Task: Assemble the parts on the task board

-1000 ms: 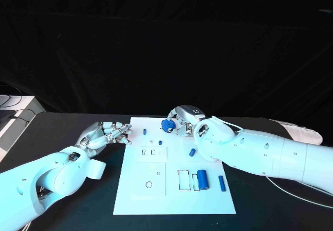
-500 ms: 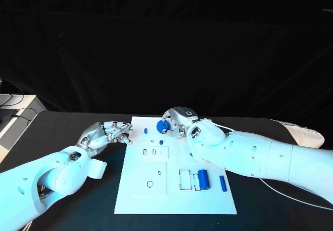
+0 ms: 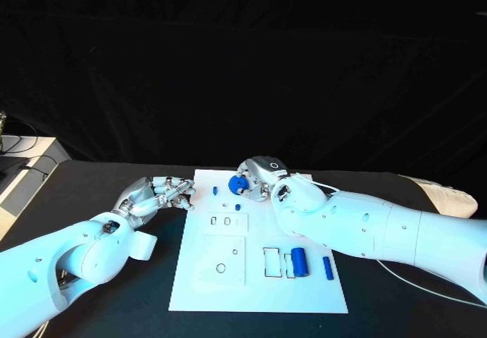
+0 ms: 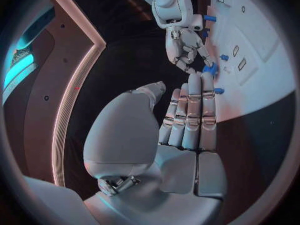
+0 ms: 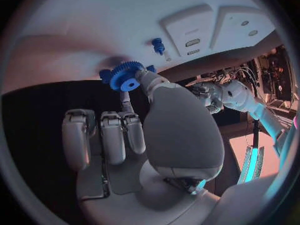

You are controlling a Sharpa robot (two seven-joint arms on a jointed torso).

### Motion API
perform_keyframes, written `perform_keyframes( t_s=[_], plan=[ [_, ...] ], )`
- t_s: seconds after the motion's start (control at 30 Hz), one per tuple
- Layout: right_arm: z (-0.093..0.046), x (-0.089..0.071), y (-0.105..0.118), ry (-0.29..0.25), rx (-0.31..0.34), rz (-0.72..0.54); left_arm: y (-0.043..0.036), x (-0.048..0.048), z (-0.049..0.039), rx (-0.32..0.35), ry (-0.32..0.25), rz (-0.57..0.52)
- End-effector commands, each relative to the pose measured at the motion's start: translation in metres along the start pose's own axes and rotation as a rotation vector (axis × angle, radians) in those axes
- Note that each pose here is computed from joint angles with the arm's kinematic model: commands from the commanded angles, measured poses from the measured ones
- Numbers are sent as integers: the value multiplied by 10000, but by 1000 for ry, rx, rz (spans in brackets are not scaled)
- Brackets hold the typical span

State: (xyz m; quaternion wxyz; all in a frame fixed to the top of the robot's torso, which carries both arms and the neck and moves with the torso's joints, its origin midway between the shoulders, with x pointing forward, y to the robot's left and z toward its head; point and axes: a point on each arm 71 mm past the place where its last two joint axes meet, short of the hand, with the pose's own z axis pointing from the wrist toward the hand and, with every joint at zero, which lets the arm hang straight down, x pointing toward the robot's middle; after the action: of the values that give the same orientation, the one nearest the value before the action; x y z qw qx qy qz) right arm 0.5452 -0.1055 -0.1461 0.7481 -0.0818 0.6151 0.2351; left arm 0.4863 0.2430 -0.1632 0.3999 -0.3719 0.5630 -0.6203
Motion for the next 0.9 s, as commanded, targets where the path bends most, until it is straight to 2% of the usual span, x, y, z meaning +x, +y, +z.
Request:
perform_keyframes(
  t_s=[0.03,0.37,0.9],
  plan=[
    [11,25,21,18,-11,-24,-11,21,4,8,15,-11],
    [27,93,2,67,3,-24,-8,25,8,6,17,-12],
    [33,143,15,74,5,-19,-11,49,12,6,20,-20]
  ],
)
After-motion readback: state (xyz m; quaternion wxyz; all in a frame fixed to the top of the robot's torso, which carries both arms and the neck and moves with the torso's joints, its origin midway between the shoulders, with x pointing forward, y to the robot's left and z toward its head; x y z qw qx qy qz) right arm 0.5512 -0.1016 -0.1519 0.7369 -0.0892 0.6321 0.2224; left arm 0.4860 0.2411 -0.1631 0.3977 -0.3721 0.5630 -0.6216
